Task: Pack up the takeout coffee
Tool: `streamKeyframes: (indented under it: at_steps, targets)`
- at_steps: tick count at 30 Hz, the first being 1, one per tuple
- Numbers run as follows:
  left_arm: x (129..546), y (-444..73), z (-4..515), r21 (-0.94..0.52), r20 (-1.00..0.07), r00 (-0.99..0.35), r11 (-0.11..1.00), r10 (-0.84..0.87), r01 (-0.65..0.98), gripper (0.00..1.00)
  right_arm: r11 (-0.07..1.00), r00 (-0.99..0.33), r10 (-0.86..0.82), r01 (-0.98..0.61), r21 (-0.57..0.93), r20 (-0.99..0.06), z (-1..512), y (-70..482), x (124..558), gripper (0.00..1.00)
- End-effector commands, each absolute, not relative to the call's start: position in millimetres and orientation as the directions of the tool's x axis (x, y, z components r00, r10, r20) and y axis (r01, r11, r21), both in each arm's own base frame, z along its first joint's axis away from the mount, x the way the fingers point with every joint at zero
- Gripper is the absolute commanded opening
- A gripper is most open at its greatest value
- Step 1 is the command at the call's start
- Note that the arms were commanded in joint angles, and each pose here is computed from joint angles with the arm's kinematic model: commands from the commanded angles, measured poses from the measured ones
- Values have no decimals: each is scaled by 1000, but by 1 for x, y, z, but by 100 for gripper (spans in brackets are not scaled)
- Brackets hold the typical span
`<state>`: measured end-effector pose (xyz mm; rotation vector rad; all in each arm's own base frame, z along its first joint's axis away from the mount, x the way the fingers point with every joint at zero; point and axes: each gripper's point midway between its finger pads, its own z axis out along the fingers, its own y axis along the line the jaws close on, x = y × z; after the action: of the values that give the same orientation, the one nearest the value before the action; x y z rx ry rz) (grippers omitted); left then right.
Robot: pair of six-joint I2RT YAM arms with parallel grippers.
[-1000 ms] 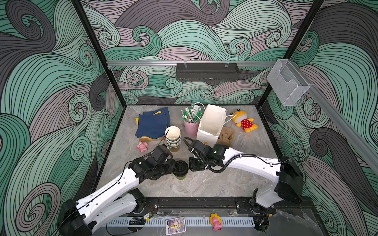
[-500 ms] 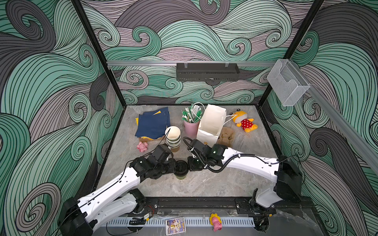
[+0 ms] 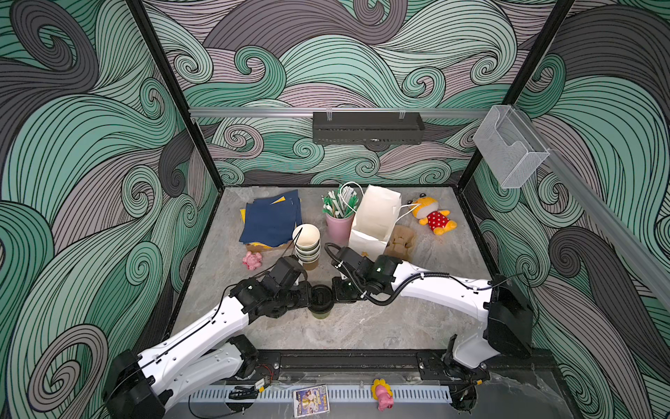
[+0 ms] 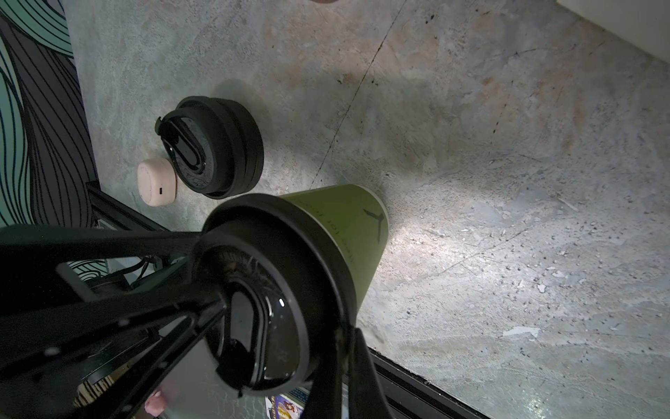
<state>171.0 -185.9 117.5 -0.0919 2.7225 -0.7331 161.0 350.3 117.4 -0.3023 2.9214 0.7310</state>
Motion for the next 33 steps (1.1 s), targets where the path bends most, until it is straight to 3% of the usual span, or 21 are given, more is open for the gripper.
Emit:
streamKeyframes:
  at_steps: [1,7,11,15,21,28,33]
  targets:
    - [158,-173,95,-428,-226,-968,904,-112,-4,38,927,-982,-181,-191,324,-61,80,324,147,5]
    - [157,-172,97,-428,-233,-966,904,-109,1,38,937,-981,-188,-192,293,-41,73,321,145,4]
    - [158,-173,103,-443,-241,-964,897,-112,7,38,923,-976,-200,-219,316,-91,92,327,148,7]
    - [163,-178,115,-466,-279,-955,884,-103,40,39,885,-964,-191,-251,392,-186,125,340,157,20]
    - [168,-180,123,-471,-306,-946,881,-106,54,43,856,-946,-154,-272,440,-286,153,342,166,28]
    - [182,-178,163,-503,-410,-897,861,-165,72,60,809,-940,-225,-326,488,-255,154,359,158,42]
    - [177,-139,179,-427,-468,-853,904,-232,-11,59,794,-936,-268,-349,498,-229,148,365,153,46]
